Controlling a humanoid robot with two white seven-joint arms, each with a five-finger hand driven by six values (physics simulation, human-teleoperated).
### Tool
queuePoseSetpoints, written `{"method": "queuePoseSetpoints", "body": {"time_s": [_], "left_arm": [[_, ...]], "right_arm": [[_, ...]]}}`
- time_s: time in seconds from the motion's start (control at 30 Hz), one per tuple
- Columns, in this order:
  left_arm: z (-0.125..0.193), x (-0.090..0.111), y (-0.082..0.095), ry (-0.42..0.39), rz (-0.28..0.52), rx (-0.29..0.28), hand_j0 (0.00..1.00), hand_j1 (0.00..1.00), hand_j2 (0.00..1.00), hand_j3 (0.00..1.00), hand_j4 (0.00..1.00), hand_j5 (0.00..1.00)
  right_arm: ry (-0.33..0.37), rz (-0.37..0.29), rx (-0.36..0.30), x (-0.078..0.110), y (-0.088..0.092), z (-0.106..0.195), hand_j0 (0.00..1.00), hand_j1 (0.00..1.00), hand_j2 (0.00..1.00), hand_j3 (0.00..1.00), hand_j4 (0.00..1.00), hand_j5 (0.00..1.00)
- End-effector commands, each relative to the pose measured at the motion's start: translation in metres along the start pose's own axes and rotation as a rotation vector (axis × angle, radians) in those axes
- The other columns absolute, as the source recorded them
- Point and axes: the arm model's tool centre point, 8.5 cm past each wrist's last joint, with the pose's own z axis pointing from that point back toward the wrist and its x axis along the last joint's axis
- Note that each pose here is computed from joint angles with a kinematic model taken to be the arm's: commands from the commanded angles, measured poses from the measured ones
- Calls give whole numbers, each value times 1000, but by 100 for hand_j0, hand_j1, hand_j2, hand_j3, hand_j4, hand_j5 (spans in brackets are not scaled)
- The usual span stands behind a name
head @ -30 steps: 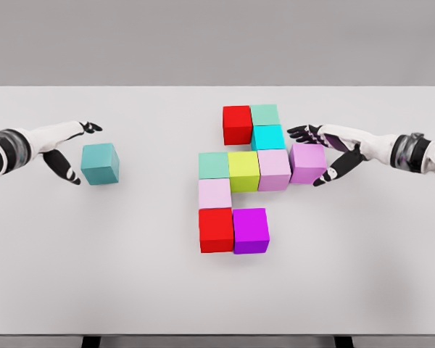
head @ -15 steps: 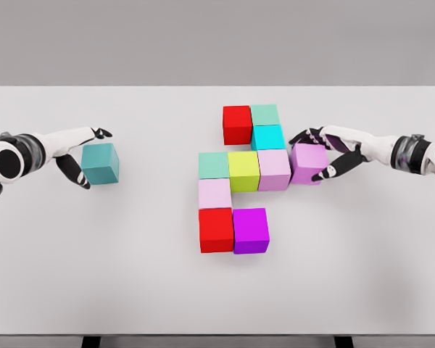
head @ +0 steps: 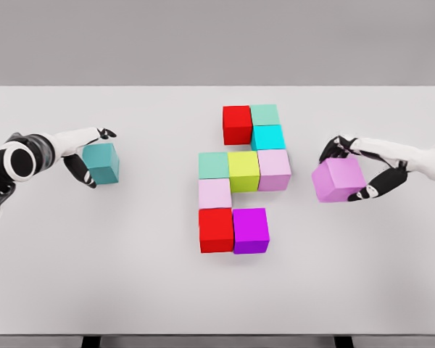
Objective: Assemble the squares on the desktop into the number 2
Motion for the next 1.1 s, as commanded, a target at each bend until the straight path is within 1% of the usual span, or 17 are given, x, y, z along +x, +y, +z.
{"method": "queuePoseSetpoints", "body": {"time_s": [0.0, 0.07, 0.1, 0.13, 0.2, 0.37, 0.4, 0.5, 0.53, 0.6, 0.67, 0.73, 0.77, 0.8, 0.9, 1.0, 1.07], "left_arm": [[-3, 0, -1, 1, 0, -2, 99, 99, 99, 99, 99, 99], [-4, 0, -3, 3, -3, -7, 99, 99, 99, 99, 99, 99], [-4, -1, -3, 7, -1, -8, 99, 99, 99, 99, 99, 99], [-4, -1, -3, 8, -1, -9, 98, 98, 98, 98, 98, 98], [-4, -1, -3, 8, -1, -9, 98, 98, 98, 98, 98, 98], [-5, -4, -3, 15, 2, -10, 98, 98, 98, 98, 98, 98], [-5, -4, -3, 17, 2, -10, 98, 98, 98, 98, 98, 98], [-5, -4, -3, 15, 2, -10, 98, 98, 98, 98, 98, 98], [-5, -4, -3, 15, 2, -10, 97, 97, 97, 97, 97, 97], [-5, -4, -3, 15, 1, -8, 94, 94, 94, 94, 94, 94], [-5, -4, -2, 15, 2, -7, 91, 91, 91, 91, 91, 91], [-4, -4, -2, 15, 3, -6, 82, 82, 82, 82, 82, 82], [-4, -4, -2, 15, 3, -6, 81, 81, 81, 81, 81, 81], [-4, -4, -2, 15, 3, -6, 79, 79, 79, 79, 79, 79], [-4, -4, -1, 16, 3, -5, 76, 76, 76, 76, 76, 76], [-5, -4, -2, 16, 4, -6, 72, 72, 72, 72, 72, 72], [-4, -4, -2, 15, 3, -6, 70, 70, 70, 70, 70, 70]], "right_arm": [[-109, 120, 62, 52, 5, 14, 33, 33, 33, 33, 33, 33], [-171, 131, 110, 71, 22, 5, 36, 36, 36, 36, 36, 36], [-196, 125, 122, 74, 29, 1, 37, 37, 37, 37, 37, 37], [-215, 105, 130, 72, 36, -5, 37, 37, 37, 37, 37, 37], [-229, 84, 139, 70, 45, -11, 37, 37, 37, 37, 37, 37], [-225, 50, 145, 67, 51, -16, 40, 40, 40, 40, 40, 40], [-160, -15, 142, 60, 50, -17, 39, 39, 39, 39, 39, 39], [-71, -89, 142, 50, 50, -18, 39, 39, 39, 39, 39, 39], [-33, -134, 142, 45, 51, -19, 39, 39, 39, 39, 39, 39], [10, -177, 126, 32, 49, -20, 41, 41, 41, 41, 41, 41], [14, -232, 118, 24, 52, -18, 41, 41, 41, 41, 41, 41], [8, -252, 116, 24, 52, -19, 42, 42, 42, 42, 42, 42], [2, -260, 120, 24, 55, -20, 42, 42, 42, 42, 42, 42], [0, -265, 125, 24, 58, -21, 42, 42, 42, 42, 42, 42], [-13, -269, 129, 26, 60, -24, 43, 43, 43, 43, 43, 43], [-22, -270, 128, 29, 59, -27, 43, 43, 43, 43, 43, 43], [-10, -288, 123, 27, 57, -26, 44, 44, 44, 44, 44, 44]]}}
